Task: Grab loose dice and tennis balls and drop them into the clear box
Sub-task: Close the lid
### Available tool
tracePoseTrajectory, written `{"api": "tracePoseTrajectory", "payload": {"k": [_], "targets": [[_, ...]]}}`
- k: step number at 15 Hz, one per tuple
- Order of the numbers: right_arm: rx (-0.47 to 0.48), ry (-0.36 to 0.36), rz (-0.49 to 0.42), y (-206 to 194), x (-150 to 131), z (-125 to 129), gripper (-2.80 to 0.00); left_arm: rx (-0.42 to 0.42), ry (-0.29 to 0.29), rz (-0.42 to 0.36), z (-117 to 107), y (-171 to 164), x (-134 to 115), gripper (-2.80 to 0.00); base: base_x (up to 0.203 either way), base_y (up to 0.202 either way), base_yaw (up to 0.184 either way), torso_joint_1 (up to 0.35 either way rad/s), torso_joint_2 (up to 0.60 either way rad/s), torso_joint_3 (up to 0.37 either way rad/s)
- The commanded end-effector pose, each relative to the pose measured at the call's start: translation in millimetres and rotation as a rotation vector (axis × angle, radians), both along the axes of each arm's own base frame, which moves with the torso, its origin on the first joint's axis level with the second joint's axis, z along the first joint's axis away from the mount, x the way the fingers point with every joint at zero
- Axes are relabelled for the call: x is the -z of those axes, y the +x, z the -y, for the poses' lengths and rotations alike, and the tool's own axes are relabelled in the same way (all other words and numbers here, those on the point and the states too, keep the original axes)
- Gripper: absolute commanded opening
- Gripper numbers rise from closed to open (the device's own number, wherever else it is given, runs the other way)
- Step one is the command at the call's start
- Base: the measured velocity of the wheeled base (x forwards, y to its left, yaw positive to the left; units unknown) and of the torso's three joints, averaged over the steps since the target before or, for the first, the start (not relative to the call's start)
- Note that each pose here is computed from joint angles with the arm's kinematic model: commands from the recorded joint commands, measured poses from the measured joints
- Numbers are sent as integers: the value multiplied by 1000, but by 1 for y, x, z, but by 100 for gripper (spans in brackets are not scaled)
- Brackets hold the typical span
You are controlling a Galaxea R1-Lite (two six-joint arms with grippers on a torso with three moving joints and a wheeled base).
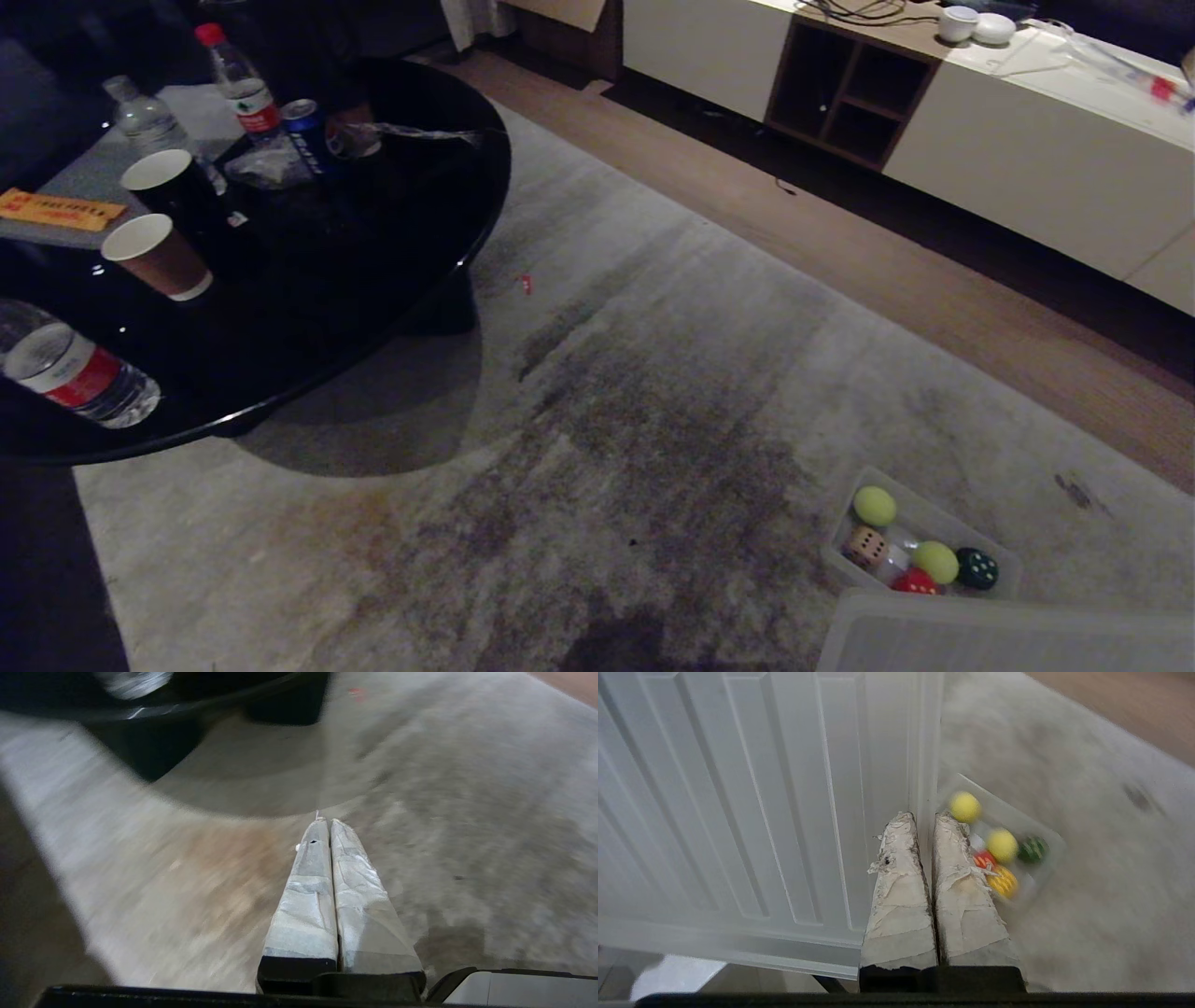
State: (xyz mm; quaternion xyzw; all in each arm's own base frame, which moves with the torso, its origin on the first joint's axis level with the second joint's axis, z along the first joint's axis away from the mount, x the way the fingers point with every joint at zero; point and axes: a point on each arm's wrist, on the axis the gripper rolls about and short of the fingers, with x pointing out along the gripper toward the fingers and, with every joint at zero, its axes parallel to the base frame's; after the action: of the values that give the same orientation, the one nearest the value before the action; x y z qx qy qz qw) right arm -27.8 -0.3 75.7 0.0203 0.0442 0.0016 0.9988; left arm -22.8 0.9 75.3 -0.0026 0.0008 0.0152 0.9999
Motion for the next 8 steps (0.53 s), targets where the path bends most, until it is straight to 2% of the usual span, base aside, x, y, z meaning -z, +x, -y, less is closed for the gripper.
{"api": "tracePoseTrajectory", "payload": {"k": [1,5,8], "targets": [[0,0,-2,0,0,0,-280,1,-1,-3,0,0,0,-280,2,8,-159,-1,5,1],[1,0,-1,0,0,0,-280,0,-1,-3,0,0,0,-280,2,10,-161,3,2,0],[1,0,-1,0,0,0,-280,1,-1,-3,0,0,0,-280,1,7,-103,4,2,2]]}}
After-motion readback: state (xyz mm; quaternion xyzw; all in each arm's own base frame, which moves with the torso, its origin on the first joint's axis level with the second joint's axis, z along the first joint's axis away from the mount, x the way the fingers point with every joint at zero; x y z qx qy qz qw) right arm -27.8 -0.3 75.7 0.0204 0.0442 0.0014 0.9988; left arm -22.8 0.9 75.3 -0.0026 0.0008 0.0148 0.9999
